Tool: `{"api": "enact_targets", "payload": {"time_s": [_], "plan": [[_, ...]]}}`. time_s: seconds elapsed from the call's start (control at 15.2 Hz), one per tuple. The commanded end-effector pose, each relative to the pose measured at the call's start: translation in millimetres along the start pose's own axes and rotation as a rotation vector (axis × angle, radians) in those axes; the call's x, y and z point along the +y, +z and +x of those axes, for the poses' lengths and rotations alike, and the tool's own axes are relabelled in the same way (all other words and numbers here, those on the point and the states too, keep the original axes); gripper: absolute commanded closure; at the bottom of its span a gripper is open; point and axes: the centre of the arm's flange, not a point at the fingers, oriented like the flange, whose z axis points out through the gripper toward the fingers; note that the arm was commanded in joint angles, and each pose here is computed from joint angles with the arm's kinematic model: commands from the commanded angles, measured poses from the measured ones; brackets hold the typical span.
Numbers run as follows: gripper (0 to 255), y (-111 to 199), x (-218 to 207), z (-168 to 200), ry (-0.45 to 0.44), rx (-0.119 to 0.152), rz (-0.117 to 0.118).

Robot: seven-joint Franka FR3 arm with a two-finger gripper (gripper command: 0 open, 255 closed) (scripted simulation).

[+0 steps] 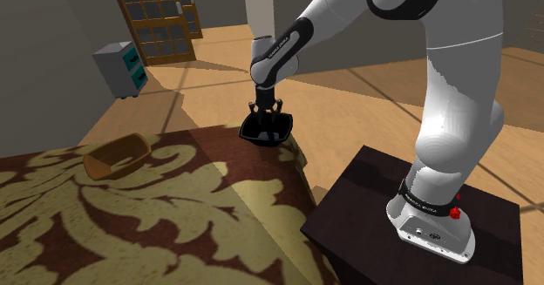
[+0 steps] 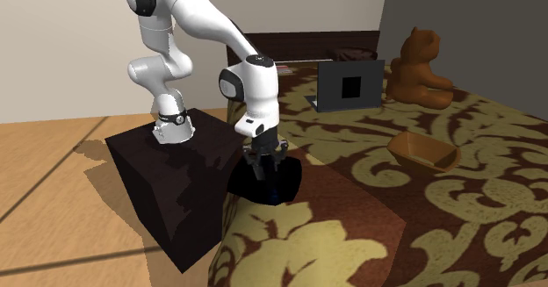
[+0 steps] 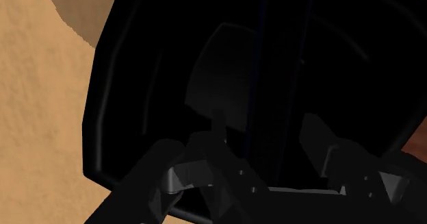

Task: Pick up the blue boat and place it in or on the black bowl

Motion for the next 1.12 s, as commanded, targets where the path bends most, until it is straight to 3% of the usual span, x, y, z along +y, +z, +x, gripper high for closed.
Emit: {"api": "enact_targets", "payload": {"time_s": [0.0, 0.26, 0.53, 1.06], "plan": [[0, 1.0, 0.1, -0.1, 0.000, -0.001, 0.000], [0, 1.2, 0.2, 0.1, 0.000, -0.001, 0.000], [0, -48.9, 0.2, 0.1, 0.000, -0.001, 0.000], [0, -48.9, 0.2, 0.1, 0.000, -0.001, 0.000]]}}
